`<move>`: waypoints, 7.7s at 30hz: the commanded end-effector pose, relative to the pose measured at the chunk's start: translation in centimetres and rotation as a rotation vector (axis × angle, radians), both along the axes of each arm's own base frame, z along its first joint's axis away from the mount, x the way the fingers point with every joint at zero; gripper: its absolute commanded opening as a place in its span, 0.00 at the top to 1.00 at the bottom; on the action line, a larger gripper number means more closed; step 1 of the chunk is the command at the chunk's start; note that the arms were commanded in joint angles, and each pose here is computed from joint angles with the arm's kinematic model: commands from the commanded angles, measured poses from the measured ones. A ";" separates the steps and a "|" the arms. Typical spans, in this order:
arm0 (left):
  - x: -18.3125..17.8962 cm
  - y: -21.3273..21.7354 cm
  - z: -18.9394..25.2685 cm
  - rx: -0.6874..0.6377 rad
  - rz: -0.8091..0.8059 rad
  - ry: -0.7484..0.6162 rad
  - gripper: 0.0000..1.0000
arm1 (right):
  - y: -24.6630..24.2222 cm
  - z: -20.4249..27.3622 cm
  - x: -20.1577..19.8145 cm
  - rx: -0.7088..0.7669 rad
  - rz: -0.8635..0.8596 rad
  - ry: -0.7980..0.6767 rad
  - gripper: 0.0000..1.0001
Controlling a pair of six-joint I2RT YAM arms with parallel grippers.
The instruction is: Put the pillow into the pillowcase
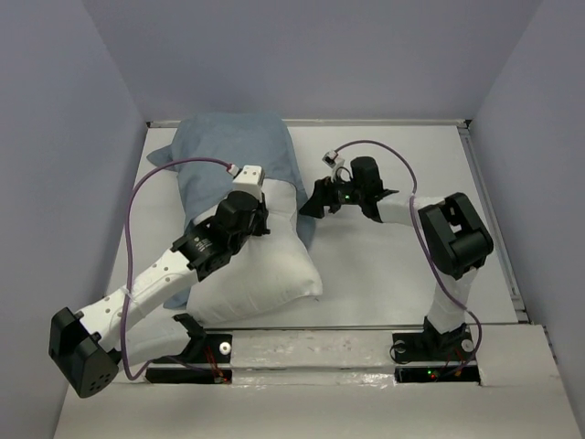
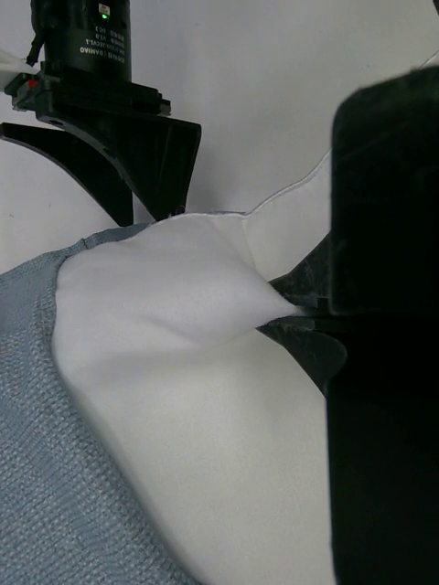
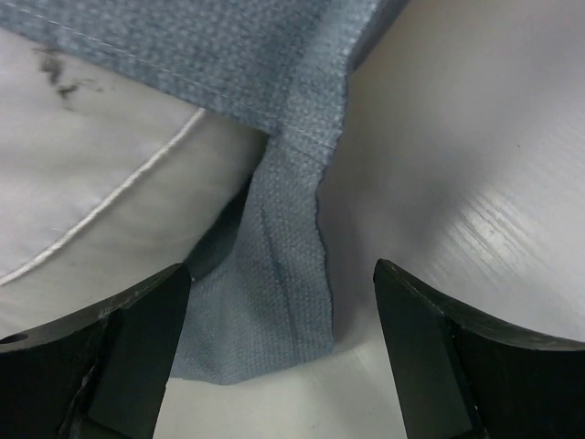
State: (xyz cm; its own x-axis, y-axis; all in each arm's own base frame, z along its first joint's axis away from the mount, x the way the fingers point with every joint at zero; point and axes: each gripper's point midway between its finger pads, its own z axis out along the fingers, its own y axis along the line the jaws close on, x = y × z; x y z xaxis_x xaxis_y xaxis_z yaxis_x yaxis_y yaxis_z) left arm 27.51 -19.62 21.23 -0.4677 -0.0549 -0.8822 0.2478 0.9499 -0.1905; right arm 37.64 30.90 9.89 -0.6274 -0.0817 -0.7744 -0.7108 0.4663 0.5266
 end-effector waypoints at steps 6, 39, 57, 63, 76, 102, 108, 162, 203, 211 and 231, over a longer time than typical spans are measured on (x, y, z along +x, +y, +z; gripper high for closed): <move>1.6 -3.1 3.9 -0.137 -0.070 -0.088 1.00 | 4.3 1.1 -2.5 0.113 0.114 0.000 0.55; 9.3 -7.0 -1.5 -0.374 0.343 -0.250 1.00 | 1.5 12.8 -10.7 0.000 -0.161 -0.122 1.00; -0.4 2.8 5.3 -0.471 0.410 -0.400 1.00 | 14.0 21.3 -15.4 0.124 0.211 -0.222 1.00; 4.8 -2.6 4.3 -0.292 0.364 -0.403 1.00 | 2.7 10.5 -17.8 -0.101 -0.073 -0.125 1.00; 9.5 -5.3 0.0 -0.350 0.395 -0.354 1.00 | -3.3 11.4 -6.6 -0.111 -0.294 -0.134 1.00; 4.5 -9.7 13.7 -0.406 -0.130 -0.325 0.05 | -4.2 17.0 -12.2 -0.095 -0.350 -0.161 0.13; 6.5 -3.2 10.9 -0.305 0.036 -0.241 0.05 | 2.0 12.6 -10.9 -0.143 -0.297 -0.080 0.14; 21.9 -8.7 4.6 0.493 0.108 -0.312 1.00 | -11.5 14.5 -8.2 -0.076 -0.430 -0.156 0.27; -6.2 -23.4 24.1 -0.629 -0.806 -0.146 1.00 | -8.9 22.2 1.6 0.157 -0.950 -0.371 1.00; -8.4 -18.7 23.7 -0.706 -0.726 -0.143 1.00 | -12.1 18.0 4.8 0.176 -1.000 -0.288 1.00; -2.1 -18.9 15.8 -0.532 -0.567 -0.102 0.62 | -10.6 16.0 2.9 0.096 -0.797 -0.170 0.97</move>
State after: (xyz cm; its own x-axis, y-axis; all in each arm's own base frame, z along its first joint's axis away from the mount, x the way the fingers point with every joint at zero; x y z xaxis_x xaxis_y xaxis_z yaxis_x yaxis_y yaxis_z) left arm 25.71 -36.28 32.81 -0.5165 -0.2018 -0.8322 0.6083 0.5975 -0.5224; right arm 38.55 20.63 21.12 -0.4380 0.3398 -0.8323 -0.2382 0.8488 0.4720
